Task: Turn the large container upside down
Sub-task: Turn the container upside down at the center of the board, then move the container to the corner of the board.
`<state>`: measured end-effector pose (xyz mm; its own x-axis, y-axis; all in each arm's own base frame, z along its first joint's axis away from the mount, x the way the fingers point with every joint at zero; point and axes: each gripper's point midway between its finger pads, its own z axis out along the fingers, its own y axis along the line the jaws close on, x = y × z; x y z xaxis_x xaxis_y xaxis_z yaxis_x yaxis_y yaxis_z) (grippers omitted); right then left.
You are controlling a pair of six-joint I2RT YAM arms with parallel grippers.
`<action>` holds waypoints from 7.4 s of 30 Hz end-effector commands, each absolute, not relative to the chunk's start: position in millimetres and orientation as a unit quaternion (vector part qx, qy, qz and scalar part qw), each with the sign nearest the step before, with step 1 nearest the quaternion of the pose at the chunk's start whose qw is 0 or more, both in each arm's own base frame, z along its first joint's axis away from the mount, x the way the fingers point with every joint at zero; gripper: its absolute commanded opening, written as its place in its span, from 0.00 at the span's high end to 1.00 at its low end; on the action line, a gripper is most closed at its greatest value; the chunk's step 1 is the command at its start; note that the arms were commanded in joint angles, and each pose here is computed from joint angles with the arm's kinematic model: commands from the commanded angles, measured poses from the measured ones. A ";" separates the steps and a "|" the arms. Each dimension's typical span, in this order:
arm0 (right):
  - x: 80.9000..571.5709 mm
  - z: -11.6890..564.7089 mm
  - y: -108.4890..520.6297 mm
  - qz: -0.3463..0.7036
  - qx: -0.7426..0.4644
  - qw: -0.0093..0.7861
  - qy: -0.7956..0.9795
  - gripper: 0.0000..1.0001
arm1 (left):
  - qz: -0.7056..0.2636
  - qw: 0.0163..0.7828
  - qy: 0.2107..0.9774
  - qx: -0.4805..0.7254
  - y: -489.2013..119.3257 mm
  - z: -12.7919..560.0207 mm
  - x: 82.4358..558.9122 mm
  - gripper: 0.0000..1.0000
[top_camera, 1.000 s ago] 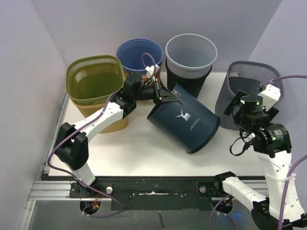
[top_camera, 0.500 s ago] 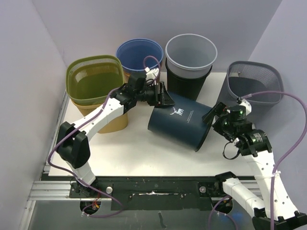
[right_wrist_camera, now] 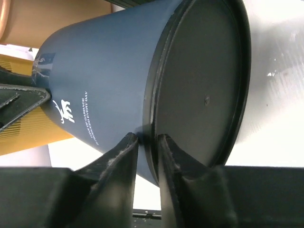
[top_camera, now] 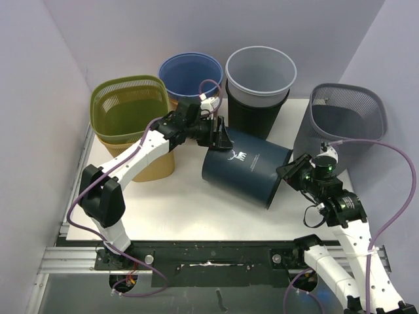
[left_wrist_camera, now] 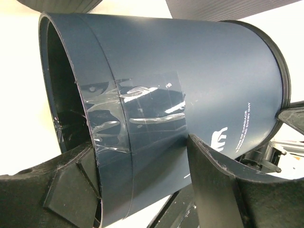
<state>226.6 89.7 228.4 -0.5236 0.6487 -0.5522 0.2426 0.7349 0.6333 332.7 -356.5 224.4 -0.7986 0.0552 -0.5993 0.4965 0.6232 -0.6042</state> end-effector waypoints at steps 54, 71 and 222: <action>270.9 356.6 139.8 0.101 -0.014 0.524 0.846 0.18 | -0.415 0.353 0.817 0.189 -331.0 291.8 355.5 0.29; 199.7 273.3 44.5 0.060 0.241 0.380 0.891 0.10 | -0.398 0.385 0.777 0.301 -374.2 344.8 295.7 0.29; 237.7 278.2 59.1 0.025 0.156 0.370 0.915 0.02 | -0.538 0.281 0.758 0.240 -426.2 287.1 207.2 0.36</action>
